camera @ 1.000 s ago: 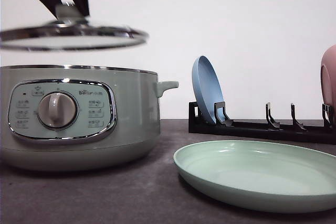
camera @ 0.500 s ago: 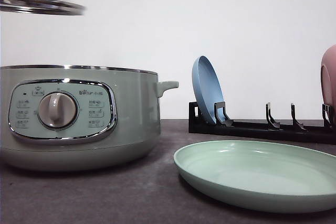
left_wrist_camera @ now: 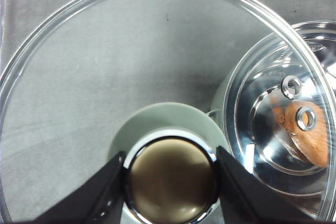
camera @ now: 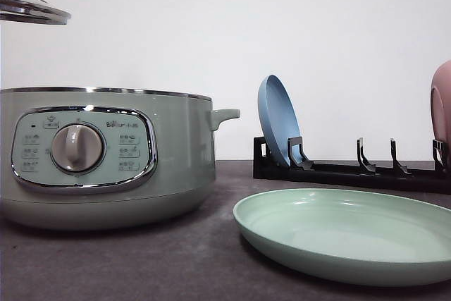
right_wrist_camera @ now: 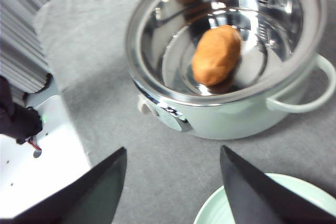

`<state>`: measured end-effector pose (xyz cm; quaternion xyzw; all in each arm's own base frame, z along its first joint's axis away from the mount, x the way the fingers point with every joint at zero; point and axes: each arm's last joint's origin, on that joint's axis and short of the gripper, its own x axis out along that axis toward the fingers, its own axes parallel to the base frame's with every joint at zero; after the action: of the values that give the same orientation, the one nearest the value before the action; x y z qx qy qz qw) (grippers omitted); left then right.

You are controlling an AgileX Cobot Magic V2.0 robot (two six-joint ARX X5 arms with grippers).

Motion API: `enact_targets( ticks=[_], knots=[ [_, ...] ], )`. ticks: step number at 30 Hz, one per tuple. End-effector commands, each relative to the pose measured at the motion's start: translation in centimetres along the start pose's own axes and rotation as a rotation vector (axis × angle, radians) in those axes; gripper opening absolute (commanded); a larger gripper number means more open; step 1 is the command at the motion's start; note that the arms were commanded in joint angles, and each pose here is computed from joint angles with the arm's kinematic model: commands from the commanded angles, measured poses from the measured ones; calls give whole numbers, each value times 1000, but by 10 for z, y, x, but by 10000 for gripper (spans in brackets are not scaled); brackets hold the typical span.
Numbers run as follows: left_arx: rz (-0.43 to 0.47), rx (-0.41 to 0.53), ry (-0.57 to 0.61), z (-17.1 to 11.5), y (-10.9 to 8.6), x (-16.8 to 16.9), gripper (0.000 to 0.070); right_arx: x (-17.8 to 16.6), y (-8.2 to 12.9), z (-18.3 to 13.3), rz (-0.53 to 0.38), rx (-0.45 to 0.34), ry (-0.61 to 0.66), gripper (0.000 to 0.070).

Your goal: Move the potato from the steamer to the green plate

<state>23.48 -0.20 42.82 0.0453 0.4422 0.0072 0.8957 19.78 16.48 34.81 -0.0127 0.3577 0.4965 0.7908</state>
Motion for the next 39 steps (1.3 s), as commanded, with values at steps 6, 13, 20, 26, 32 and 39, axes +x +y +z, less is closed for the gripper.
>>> enact_targets(
  ticks=[6,13,20,26,32,39],
  knots=[
    [16,-15,-71,6,5,-9,2,1,6,19,-40,9,-36,458],
    [21,-22,-69,5,7,-9,2,14,11,66,-43,-23,-38,479],
    [21,-22,-69,5,7,-9,1,56,11,107,-56,-56,-11,480],
    [21,-22,-69,5,7,-9,1,107,6,119,-87,-71,30,492],
    [21,-22,-69,5,7,-9,1,158,-3,109,-133,-73,96,496],
    [21,-25,-69,5,7,-9,1,202,-12,94,-188,-81,148,497]
  ],
)
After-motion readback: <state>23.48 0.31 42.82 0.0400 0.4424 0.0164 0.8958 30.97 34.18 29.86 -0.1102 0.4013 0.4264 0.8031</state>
